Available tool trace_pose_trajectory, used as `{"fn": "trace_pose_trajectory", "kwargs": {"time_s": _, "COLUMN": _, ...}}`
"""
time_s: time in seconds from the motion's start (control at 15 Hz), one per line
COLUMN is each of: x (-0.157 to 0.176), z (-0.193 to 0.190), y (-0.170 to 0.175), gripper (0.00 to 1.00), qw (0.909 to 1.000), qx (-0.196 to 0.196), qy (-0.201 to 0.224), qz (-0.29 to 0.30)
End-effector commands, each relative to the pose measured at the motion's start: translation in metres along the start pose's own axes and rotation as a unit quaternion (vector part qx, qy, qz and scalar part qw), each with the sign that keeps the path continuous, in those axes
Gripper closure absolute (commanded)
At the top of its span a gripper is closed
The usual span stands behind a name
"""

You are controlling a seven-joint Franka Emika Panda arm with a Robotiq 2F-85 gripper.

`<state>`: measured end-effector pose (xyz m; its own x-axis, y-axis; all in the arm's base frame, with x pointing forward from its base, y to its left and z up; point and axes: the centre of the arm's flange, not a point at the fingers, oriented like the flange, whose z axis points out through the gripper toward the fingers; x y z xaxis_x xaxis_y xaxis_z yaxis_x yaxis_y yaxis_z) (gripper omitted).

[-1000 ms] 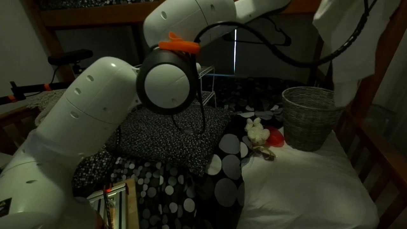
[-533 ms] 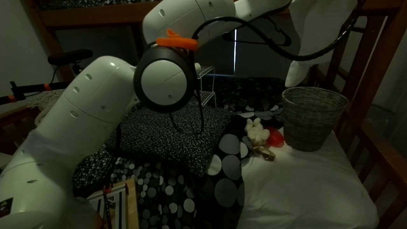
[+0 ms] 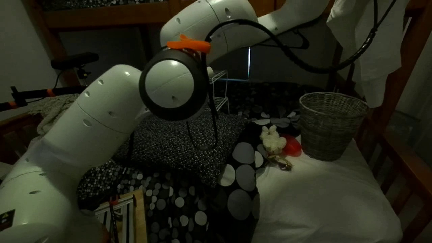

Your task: Put the white beddings into the basket

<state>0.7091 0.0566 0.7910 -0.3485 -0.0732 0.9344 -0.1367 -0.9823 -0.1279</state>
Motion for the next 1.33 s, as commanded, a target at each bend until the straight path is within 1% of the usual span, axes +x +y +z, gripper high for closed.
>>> {"fn": "trace_pose_trajectory", "kwargs": {"time_s": 0.0, "x": -0.028, "z": 0.027, "y": 0.005, "gripper": 0.99, "qw": 0.9952, "qx": 0.019, "qy": 0.065, "qz": 0.071}}
{"fn": "trace_pose_trajectory", "kwargs": {"time_s": 0.13, "x": -0.033, "z": 0.033, "y": 0.019, "gripper": 0.99, "qw": 0.9893, "qx": 0.034, "qy": 0.081, "qz": 0.117}}
{"fn": "trace_pose_trajectory", "kwargs": {"time_s": 0.2, "x": -0.039, "z": 0.036, "y": 0.023, "gripper": 0.99, "qw": 0.9859, "qx": 0.039, "qy": 0.08, "qz": 0.142}}
{"fn": "trace_pose_trajectory", "kwargs": {"time_s": 0.27, "x": -0.047, "z": 0.04, "y": 0.023, "gripper": 0.99, "qw": 0.9833, "qx": 0.043, "qy": 0.074, "qz": 0.16}}
{"fn": "trace_pose_trajectory", "kwargs": {"time_s": 0.33, "x": -0.06, "z": 0.044, "y": 0.019, "gripper": 0.99, "qw": 0.9807, "qx": 0.051, "qy": 0.057, "qz": 0.18}}
{"fn": "trace_pose_trajectory", "kwargs": {"time_s": 0.4, "x": -0.072, "z": 0.045, "y": 0.015, "gripper": 0.99, "qw": 0.979, "qx": 0.056, "qy": 0.029, "qz": 0.194}}
{"fn": "trace_pose_trajectory", "kwargs": {"time_s": 0.47, "x": -0.034, "z": 0.003, "y": 0.035, "gripper": 0.98, "qw": 0.985, "qx": 0.041, "qy": 0.052, "qz": 0.159}}
{"fn": "trace_pose_trajectory", "kwargs": {"time_s": 0.6, "x": -0.069, "z": 0.006, "y": 0.023, "gripper": 0.98, "qw": 0.9831, "qx": 0.046, "qy": 0.029, "qz": 0.175}}
{"fn": "trace_pose_trajectory", "kwargs": {"time_s": 0.73, "x": -0.081, "z": 0.006, "y": 0.016, "gripper": 0.99, "qw": 0.9821, "qx": 0.049, "qy": 0.02, "qz": 0.181}}
{"fn": "trace_pose_trajectory", "kwargs": {"time_s": 0.8, "x": -0.081, "z": 0.011, "y": 0.014, "gripper": 0.99, "qw": 0.9805, "qx": 0.056, "qy": 0.057, "qz": 0.179}}
{"fn": "trace_pose_trajectory", "kwargs": {"time_s": 0.87, "x": -0.082, "z": 0.018, "y": 0.013, "gripper": 0.99, "qw": 0.9745, "qx": 0.068, "qy": 0.085, "qz": 0.196}}
{"fn": "trace_pose_trajectory", "kwargs": {"time_s": 1.0, "x": -0.078, "z": 0.024, "y": 0.011, "gripper": 0.99, "qw": 0.9646, "qx": 0.087, "qy": 0.108, "qz": 0.224}}
{"fn": "trace_pose_trajectory", "kwargs": {"time_s": 1.13, "x": -0.09, "z": 0.033, "y": 0.014, "gripper": 0.99, "qw": 0.9539, "qx": 0.099, "qy": 0.115, "qz": 0.259}}
{"fn": "trace_pose_trajectory", "kwargs": {"time_s": 1.2, "x": -0.086, "z": 0.025, "y": 0.019, "gripper": 0.99, "qw": 0.9481, "qx": 0.104, "qy": 0.111, "qz": 0.279}}
{"fn": "trace_pose_trajectory", "kwargs": {"time_s": 1.27, "x": -0.086, "z": 0.022, "y": 0.021, "gripper": 0.99, "qw": 0.9404, "qx": 0.11, "qy": 0.105, "qz": 0.304}}
